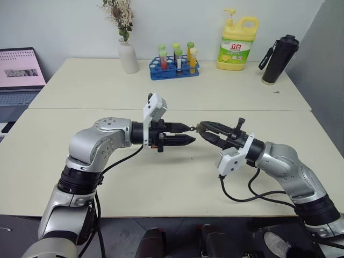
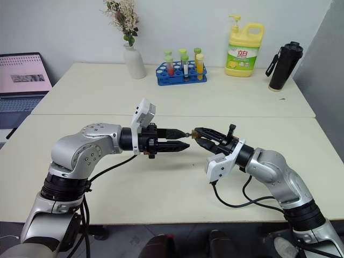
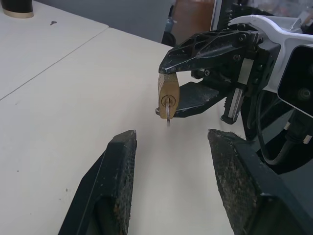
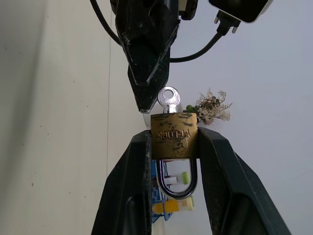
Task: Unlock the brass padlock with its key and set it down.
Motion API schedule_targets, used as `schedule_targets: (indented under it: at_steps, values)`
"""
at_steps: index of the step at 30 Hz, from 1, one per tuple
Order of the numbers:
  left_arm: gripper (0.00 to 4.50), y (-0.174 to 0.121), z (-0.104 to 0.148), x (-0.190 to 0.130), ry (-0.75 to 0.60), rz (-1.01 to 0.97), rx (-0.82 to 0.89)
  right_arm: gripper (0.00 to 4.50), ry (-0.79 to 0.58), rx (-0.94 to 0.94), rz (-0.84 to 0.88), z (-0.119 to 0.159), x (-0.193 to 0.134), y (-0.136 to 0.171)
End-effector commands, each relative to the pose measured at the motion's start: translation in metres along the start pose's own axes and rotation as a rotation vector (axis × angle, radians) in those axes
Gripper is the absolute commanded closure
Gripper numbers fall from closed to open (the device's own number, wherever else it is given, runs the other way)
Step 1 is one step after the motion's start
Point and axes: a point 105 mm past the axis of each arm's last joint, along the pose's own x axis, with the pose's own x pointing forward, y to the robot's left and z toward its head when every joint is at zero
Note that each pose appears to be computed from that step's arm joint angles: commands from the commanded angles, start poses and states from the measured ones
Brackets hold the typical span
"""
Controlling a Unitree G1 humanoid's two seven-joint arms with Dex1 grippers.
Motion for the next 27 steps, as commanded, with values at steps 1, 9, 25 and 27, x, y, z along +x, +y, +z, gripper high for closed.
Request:
schedule_targets:
  at_steps: [1,9,25,27]
  values:
    - [2.06,-0.001,0.012,-0.003,-0.042,0.001,0.010,3.57,-0.015,-0.022,-0.037,0.002,-0.002,-0.014]
    - [2.06,0.002,0.020,-0.001,-0.075,0.004,-0.010,3.57,-0.016,-0.019,-0.031,0.002,-0.002,-0.012]
    - [4.30,-0.006,0.020,0.009,-0.074,-0.063,0.003,3.57,-0.011,-0.005,-0.022,0.002,-0.003,-0.009]
    - [4.30,-0.005,0.020,0.008,-0.070,-0.060,0.005,3.57,-0.009,-0.001,-0.021,0.001,-0.003,-0.009]
